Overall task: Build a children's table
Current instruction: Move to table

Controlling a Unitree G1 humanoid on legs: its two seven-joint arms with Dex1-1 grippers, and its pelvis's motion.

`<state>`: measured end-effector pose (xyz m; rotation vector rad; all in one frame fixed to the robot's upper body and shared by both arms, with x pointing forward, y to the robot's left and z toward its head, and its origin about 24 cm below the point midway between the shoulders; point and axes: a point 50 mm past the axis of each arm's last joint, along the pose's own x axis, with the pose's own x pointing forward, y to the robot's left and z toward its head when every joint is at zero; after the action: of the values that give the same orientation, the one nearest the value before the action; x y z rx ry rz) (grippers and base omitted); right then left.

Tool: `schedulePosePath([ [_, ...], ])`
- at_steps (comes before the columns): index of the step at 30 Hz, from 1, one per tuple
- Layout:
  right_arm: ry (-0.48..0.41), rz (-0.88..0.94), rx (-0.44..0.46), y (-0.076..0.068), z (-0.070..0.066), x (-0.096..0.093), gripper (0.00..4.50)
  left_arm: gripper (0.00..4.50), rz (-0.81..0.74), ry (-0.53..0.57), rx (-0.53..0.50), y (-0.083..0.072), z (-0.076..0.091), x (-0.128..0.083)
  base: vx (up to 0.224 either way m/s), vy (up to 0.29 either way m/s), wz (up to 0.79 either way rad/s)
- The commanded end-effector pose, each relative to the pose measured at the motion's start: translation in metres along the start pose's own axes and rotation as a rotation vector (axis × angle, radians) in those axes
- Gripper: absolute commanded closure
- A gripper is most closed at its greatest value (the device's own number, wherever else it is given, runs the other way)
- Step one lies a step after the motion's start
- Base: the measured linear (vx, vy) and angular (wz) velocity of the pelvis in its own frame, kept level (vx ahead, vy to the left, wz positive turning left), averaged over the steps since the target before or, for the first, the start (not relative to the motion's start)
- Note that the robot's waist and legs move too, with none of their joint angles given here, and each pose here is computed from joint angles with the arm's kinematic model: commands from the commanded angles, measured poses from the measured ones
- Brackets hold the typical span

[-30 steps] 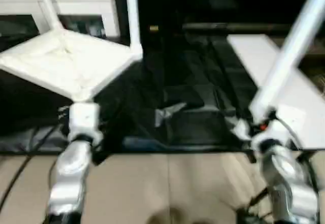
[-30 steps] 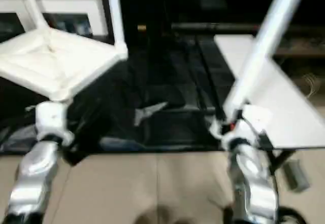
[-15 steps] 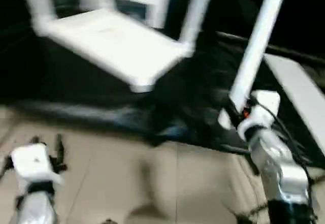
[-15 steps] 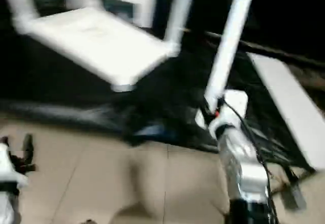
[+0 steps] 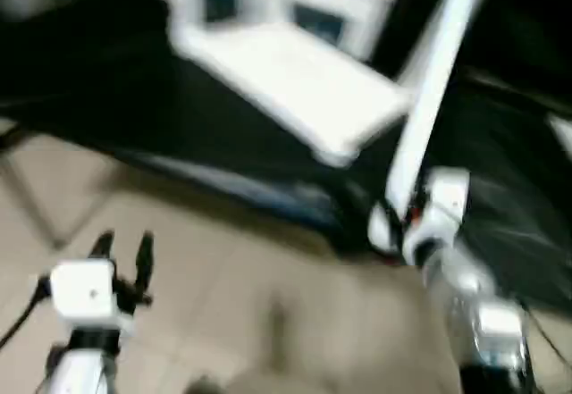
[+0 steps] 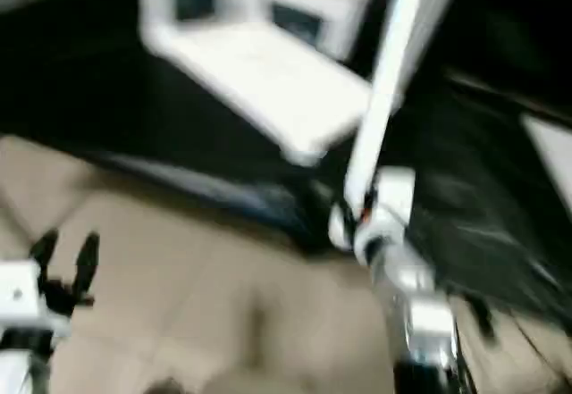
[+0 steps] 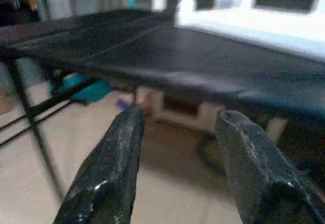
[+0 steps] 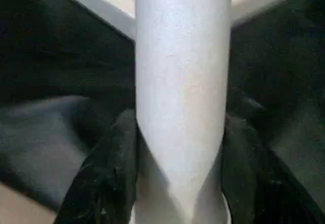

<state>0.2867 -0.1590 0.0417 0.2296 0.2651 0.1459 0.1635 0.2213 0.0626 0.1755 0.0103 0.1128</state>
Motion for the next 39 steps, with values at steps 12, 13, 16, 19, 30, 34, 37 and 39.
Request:
schedulePosePath([
  [12,-0.140,-0.022,-0.011,-0.011,0.017,-0.011,2.64,1.93,-0.013,-0.081,-0.065,-0.001,0.016,0.029,0.245,-0.001,-0.32],
  [13,-0.155,-0.022,-0.022,-0.011,0.019,-0.012,2.64,1.93,-0.019,-0.088,-0.069,-0.001,0.018,0.032,0.193,0.063,-0.40],
  [16,-0.220,-0.026,-0.036,-0.013,0.027,-0.020,2.64,1.93,-0.039,-0.195,-0.105,-0.004,0.040,0.049,0.088,0.079,-0.06],
  [19,-0.245,-0.031,-0.027,-0.014,0.030,-0.022,2.64,1.93,-0.062,-0.290,-0.127,-0.002,0.057,0.056,0.108,0.079,0.17],
  [30,-0.214,-0.045,-0.147,-0.015,0.027,-0.030,2.64,1.93,-0.242,-0.246,-0.098,-0.030,0.081,0.109,-0.031,-0.051,0.02],
  [34,-0.180,-0.062,-0.134,-0.015,0.027,-0.028,2.64,1.93,-0.273,-0.217,-0.182,-0.044,0.070,0.114,0.000,0.000,0.00],
  [37,-0.186,-0.018,-0.137,-0.006,0.029,-0.025,2.64,1.93,-0.268,-0.156,-0.224,-0.046,0.057,0.116,0.000,0.000,0.00],
  [39,-0.175,0.008,-0.147,-0.001,0.029,-0.024,2.64,1.93,-0.242,-0.131,-0.219,-0.042,0.051,0.119,0.043,0.009,-0.36],
])
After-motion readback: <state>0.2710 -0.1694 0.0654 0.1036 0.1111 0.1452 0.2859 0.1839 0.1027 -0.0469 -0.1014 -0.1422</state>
